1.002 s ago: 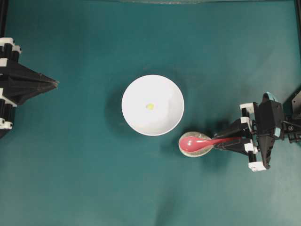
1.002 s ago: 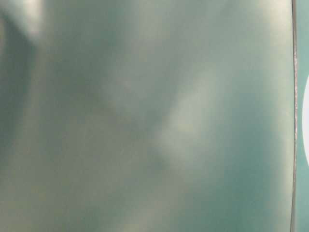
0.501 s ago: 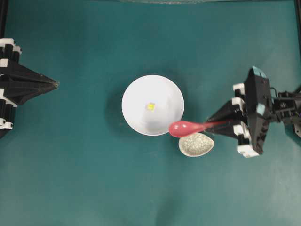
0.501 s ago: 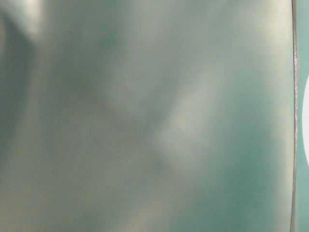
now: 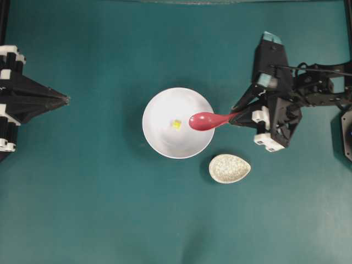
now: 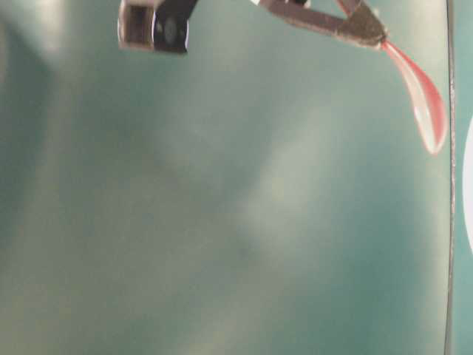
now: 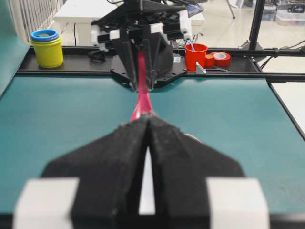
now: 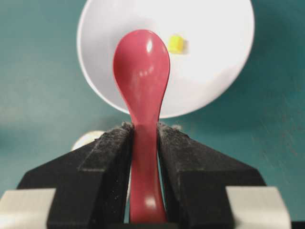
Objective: Scoop the yellow hexagonal prism block from the bowl with a spoon using the right arm.
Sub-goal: 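Lift the red spoon and carry it over the white bowl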
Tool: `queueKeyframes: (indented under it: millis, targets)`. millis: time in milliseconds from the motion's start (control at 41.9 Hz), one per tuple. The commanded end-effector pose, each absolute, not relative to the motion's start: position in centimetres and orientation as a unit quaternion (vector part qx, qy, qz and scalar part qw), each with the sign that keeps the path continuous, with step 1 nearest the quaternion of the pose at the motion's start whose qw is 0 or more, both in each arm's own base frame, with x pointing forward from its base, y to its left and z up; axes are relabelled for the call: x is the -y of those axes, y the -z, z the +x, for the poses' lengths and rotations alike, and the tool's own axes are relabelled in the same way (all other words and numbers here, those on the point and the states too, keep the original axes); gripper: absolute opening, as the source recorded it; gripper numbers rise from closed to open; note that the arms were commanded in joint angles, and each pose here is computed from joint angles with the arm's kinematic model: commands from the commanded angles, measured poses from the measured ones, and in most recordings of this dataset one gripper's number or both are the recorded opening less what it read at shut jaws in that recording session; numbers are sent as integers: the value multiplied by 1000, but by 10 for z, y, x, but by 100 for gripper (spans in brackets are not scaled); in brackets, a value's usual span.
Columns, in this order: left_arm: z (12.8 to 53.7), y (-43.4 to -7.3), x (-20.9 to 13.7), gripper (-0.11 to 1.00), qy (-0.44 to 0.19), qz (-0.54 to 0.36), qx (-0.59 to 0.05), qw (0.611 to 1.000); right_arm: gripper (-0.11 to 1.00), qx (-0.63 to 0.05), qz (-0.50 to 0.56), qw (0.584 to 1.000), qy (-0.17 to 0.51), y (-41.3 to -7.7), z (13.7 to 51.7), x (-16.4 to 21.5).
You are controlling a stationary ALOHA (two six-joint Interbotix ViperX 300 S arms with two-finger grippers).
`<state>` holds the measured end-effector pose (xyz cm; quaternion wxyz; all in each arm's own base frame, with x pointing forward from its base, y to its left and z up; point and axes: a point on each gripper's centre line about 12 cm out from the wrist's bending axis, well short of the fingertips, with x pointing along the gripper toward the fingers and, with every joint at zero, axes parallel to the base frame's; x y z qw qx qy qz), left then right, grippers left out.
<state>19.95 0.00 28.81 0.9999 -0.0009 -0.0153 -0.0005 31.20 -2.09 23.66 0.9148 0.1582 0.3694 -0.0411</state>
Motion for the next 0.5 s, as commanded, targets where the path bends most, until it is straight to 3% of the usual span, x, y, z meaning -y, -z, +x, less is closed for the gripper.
queueKeyframes:
  millis: [0, 477]
  targets:
    - [202, -294, 0, 0, 1, 0, 22, 1000, 24, -376, 162, 912, 41, -248, 320, 25]
    - [202, -293, 0, 0, 1, 0, 18, 1000, 24, -465, 150, 872, 36, -235, 355, 35]
